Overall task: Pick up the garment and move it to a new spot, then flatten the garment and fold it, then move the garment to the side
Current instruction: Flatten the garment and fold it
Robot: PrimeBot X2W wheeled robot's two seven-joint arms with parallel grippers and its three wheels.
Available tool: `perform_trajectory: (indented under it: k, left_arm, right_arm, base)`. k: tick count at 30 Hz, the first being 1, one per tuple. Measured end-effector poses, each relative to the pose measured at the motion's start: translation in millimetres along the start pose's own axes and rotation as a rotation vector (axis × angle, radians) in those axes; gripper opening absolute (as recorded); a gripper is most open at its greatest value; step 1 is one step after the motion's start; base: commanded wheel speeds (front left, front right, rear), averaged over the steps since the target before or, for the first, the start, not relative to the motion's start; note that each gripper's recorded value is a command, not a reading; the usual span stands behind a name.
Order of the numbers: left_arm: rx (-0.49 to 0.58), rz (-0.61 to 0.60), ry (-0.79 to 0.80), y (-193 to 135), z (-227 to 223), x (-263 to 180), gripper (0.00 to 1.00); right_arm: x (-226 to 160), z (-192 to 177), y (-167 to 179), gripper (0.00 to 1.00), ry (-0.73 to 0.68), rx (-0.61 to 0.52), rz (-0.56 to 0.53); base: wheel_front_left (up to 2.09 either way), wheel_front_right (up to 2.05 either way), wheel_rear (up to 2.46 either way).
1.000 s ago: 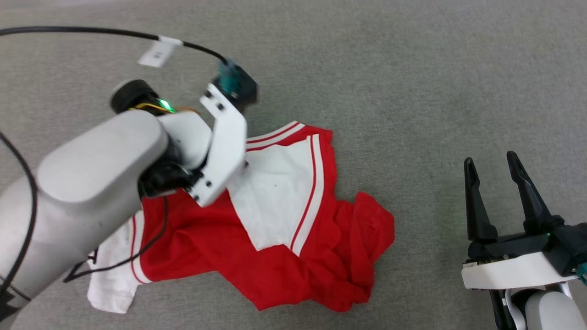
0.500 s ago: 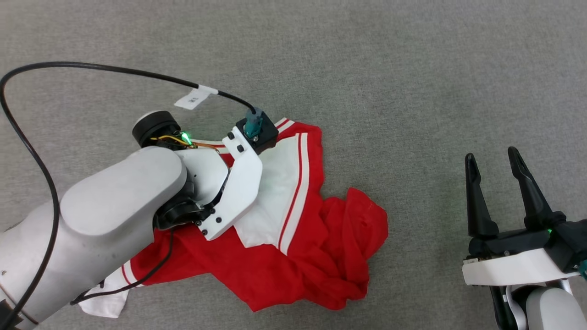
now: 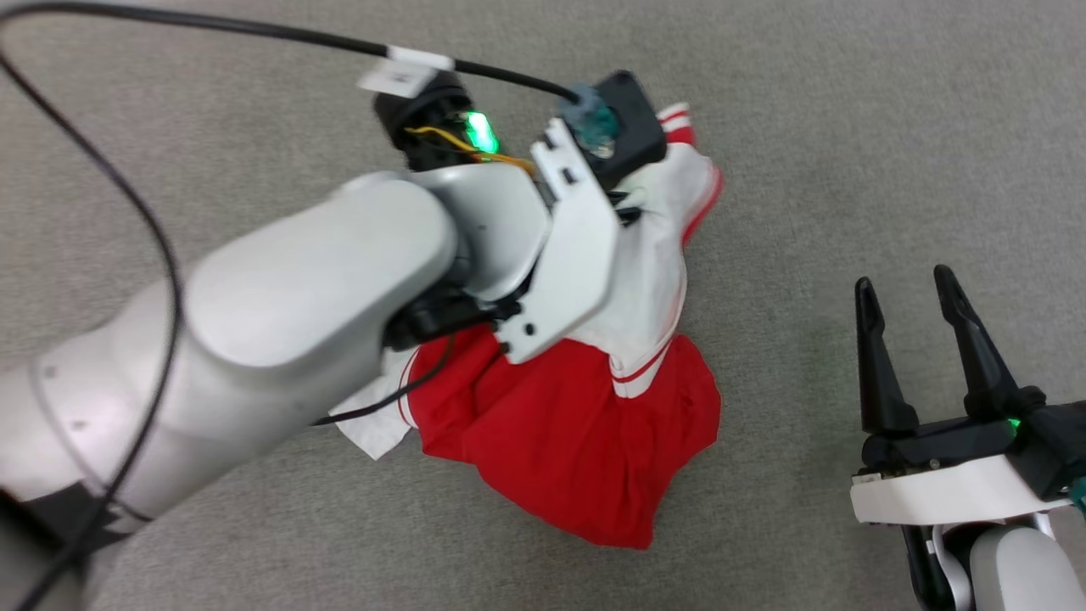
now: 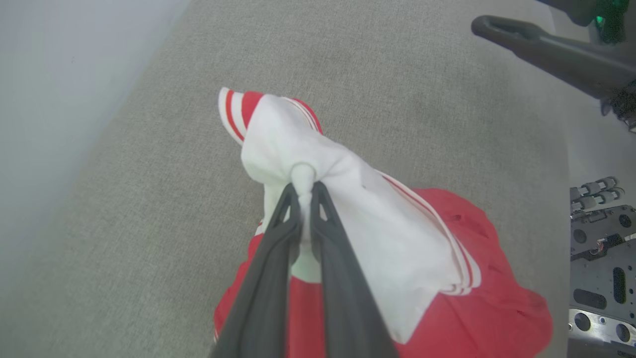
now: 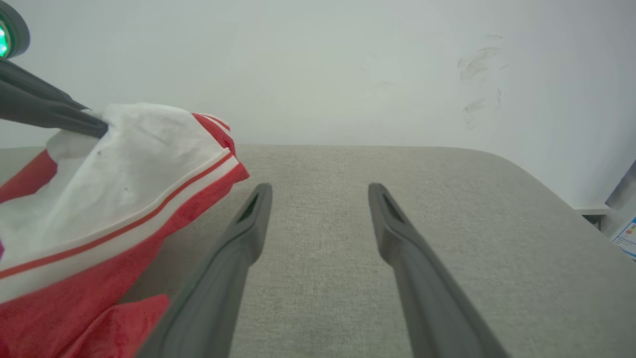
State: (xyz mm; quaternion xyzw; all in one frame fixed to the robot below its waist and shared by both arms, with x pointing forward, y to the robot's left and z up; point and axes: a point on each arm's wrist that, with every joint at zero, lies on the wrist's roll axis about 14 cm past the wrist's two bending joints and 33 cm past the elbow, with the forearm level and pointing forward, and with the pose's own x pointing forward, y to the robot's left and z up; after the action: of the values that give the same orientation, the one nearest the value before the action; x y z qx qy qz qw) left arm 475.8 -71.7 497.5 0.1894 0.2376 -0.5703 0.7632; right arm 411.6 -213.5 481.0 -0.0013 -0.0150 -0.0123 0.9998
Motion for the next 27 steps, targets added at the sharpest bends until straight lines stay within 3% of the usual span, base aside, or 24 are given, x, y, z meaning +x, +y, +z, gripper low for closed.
perform_trajectory:
  k: [4, 9, 14, 19, 20, 21, 27]
  left_arm:
    - [-0.019, -0.055, -0.024, -17.3, -3.7, 39.7, 0.0]
    - [-0.058, -0.208, 0.026, -81.9, -31.0, 79.7, 0.0]
    - [-0.059, -0.29, 0.089, -123.2, -52.1, 89.4, 0.0]
    - [-0.036, -0.276, 0.101, -127.4, -56.8, 87.5, 0.0]
    - [-0.041, -0.271, 0.08, -126.7, -53.9, 86.6, 0.6]
    - [-0.051, -0.265, 0.051, -125.0, -48.9, 85.6, 1.0]
    - [-0.034, -0.182, -0.165, -94.3, 11.7, 65.3, 1.0]
  right_arm:
    - [-1.6, -6.5, -14.1, 1.0, 0.021, -0.009, -0.041]
    - [-5.7, -14.5, -29.7, 1.0, 0.05, -0.023, -0.086]
    - [-5.7, -18.4, -35.0, 1.0, 0.061, -0.027, -0.102]
    - [-3.2, -15.1, -32.6, 1.0, 0.049, -0.025, -0.094]
    - [-2.9, -14.0, -32.1, 1.0, 0.046, -0.027, -0.092]
    - [-2.7, -12.9, -31.4, 1.0, 0.043, -0.027, -0.089]
    - [-8.0, -8.3, -23.5, 1.0, 0.034, -0.025, -0.068]
  base:
    - [0.0, 0.0, 0.0]
    - [0.0, 0.0, 0.0]
    - [0.0, 0.0, 0.0]
    - [0.0, 0.0, 0.0]
    - [0.0, 0.0, 0.0]
    - [0.0, 0.0, 0.0]
    - [0.0, 0.0, 0.0]
